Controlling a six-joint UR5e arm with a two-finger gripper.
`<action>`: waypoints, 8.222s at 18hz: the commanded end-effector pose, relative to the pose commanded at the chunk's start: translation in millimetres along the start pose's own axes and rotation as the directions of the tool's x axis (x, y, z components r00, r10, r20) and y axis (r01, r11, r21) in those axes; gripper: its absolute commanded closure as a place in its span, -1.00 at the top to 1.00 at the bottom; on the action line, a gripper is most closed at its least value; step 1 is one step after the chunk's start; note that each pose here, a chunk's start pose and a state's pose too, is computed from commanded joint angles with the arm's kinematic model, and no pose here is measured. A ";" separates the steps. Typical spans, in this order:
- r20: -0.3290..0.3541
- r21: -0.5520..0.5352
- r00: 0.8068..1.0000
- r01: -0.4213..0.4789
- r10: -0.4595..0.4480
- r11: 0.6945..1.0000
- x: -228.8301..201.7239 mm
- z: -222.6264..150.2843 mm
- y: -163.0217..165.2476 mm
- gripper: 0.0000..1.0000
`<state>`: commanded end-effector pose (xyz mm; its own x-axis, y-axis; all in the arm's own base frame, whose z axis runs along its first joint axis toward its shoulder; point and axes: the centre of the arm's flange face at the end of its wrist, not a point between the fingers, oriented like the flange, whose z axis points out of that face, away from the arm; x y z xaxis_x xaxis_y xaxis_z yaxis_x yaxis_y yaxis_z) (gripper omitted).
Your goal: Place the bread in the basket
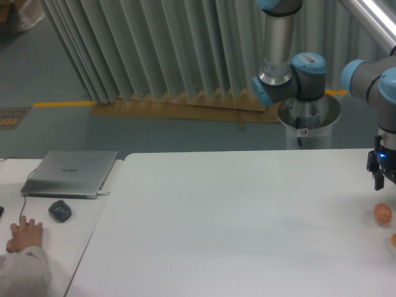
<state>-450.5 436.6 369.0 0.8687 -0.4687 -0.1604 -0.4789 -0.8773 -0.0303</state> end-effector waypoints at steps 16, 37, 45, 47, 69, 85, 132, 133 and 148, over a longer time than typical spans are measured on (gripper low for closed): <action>0.000 -0.003 1.000 0.008 -0.008 1.000 -31.3 33.4 3.1 1.00; 0.037 -0.085 0.998 0.047 -0.044 0.995 -71.9 93.9 31.7 1.00; 0.027 -0.088 0.998 0.053 -0.051 0.995 -73.8 103.1 31.1 1.00; 0.023 -0.089 0.998 0.053 -0.051 0.995 -74.3 106.8 31.2 1.00; 0.012 -0.097 0.999 0.048 -0.047 0.994 -75.0 127.4 31.4 1.00; 0.023 -0.096 0.997 0.079 -0.077 0.992 -74.3 119.6 27.1 0.17; -0.059 -0.049 0.997 0.056 -0.059 0.997 -27.1 -2.7 47.6 -0.40; -0.062 -0.046 0.997 0.046 -0.049 0.998 -26.8 -3.3 49.2 -0.40; -0.086 0.033 0.918 -0.386 0.388 0.922 -26.7 -21.8 211.6 -0.40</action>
<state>-572.2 261.2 388.4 0.6224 -0.7792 -0.0742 -0.7813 -0.6242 0.0015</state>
